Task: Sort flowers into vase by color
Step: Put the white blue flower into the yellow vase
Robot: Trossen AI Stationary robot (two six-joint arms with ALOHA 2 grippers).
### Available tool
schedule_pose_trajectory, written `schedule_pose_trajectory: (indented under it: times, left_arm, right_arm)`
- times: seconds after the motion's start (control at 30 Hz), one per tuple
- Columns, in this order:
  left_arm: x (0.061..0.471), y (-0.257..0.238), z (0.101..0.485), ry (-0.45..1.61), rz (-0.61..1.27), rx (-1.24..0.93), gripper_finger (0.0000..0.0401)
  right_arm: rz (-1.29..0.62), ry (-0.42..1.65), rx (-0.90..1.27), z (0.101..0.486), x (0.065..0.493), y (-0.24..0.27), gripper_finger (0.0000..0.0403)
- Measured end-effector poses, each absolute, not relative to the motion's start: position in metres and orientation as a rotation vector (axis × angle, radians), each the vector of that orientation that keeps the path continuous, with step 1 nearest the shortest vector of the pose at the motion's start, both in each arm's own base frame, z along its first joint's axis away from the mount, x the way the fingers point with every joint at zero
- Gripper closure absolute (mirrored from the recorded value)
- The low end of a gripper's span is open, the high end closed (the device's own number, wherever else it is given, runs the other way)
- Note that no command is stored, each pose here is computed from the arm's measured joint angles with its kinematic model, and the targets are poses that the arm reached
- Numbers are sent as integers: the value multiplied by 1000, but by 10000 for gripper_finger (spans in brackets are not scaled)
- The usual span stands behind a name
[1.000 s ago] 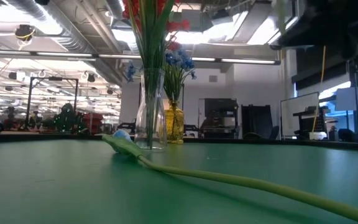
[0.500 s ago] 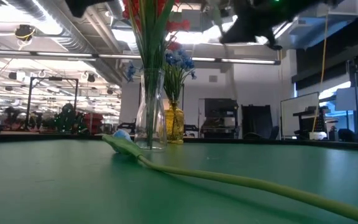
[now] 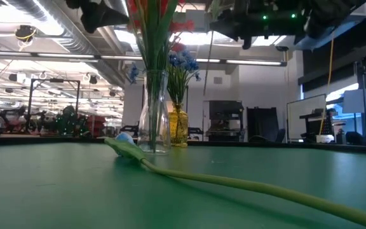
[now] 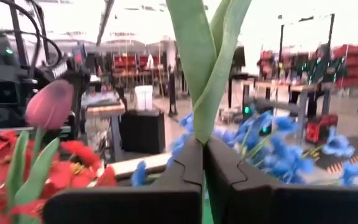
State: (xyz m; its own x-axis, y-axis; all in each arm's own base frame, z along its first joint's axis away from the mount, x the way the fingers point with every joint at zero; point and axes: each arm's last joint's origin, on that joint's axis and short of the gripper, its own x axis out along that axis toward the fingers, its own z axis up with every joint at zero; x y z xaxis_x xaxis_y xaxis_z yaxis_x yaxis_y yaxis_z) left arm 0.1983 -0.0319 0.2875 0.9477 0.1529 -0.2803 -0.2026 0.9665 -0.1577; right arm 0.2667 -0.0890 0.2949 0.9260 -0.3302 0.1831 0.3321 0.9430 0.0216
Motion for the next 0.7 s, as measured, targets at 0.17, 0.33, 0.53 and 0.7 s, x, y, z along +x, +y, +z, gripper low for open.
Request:
schedule_pose_trajectory:
  times: [0.17, 0.33, 0.53, 0.7]
  left_arm:
    - [177, -13, 297, 237, 246, -175, 71]
    - [160, 4, 278, 203, 277, -196, 71]
    - [154, 19, 248, 104, 276, -253, 71]
    - [153, 27, 236, 77, 304, -287, 71]
  right_arm:
    - [-348, -283, -65, 292, 269, -108, 403]
    - [-352, -365, -111, 279, 276, -127, 403]
    - [-332, -365, -115, 272, 293, -153, 403]
    - [-292, -368, -125, 274, 309, -162, 403]
